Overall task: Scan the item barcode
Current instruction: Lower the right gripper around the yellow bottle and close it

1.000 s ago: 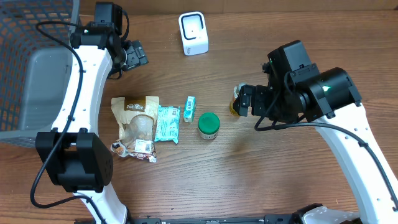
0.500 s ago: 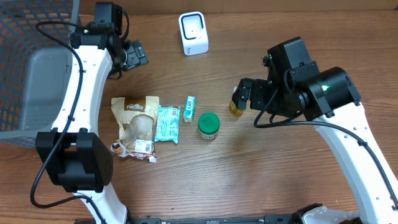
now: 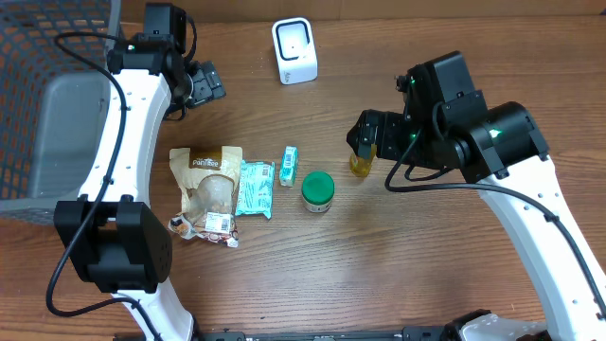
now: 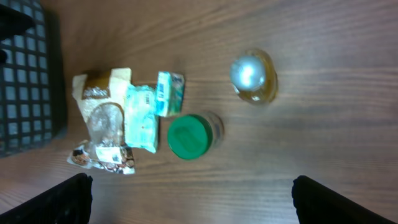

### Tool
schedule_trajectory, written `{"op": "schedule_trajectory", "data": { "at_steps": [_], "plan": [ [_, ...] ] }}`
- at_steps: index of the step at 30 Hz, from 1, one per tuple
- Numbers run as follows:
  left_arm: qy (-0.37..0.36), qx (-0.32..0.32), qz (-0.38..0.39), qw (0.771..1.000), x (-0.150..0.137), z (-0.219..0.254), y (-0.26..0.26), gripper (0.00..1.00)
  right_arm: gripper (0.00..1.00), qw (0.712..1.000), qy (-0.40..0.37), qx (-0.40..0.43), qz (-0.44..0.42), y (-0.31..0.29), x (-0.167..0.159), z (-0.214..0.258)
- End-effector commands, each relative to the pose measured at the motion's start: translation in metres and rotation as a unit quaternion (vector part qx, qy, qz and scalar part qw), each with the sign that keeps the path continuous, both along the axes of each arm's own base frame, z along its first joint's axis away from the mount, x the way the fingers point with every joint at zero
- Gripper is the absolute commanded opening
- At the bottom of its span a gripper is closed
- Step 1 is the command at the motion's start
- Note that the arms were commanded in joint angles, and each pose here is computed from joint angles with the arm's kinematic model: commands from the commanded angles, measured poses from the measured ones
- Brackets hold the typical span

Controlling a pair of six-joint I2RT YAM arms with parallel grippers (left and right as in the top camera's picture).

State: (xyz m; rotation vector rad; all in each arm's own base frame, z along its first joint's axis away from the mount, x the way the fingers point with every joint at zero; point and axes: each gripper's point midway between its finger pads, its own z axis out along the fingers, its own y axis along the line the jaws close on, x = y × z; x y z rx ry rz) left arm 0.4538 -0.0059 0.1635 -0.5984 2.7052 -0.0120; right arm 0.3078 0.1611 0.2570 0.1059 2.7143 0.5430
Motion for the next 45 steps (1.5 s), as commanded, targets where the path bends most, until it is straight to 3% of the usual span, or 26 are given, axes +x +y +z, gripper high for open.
{"op": "schedule_trajectory", "data": {
  "at_steps": [1,8,23,45],
  "plan": [
    [-0.017,-0.005,0.003,1.000,0.003,0.012,-0.001,1.00,1.00,0.999,-0.030,0.016,0.000,0.007,0.011,0.015],
    [-0.017,-0.005,0.003,1.000,0.003,0.012,-0.001,1.00,1.00,0.996,-0.082,-0.002,-0.024,0.000,0.033,0.025],
    [-0.017,-0.005,0.003,1.000,0.003,0.012,-0.001,1.00,1.00,0.987,-0.111,-0.093,-0.063,-0.033,0.045,0.019],
    [-0.017,-0.005,0.003,1.000,0.003,0.012,-0.001,1.00,1.00,0.983,0.015,-0.182,0.006,-0.020,0.080,-0.115]
  ]
}}
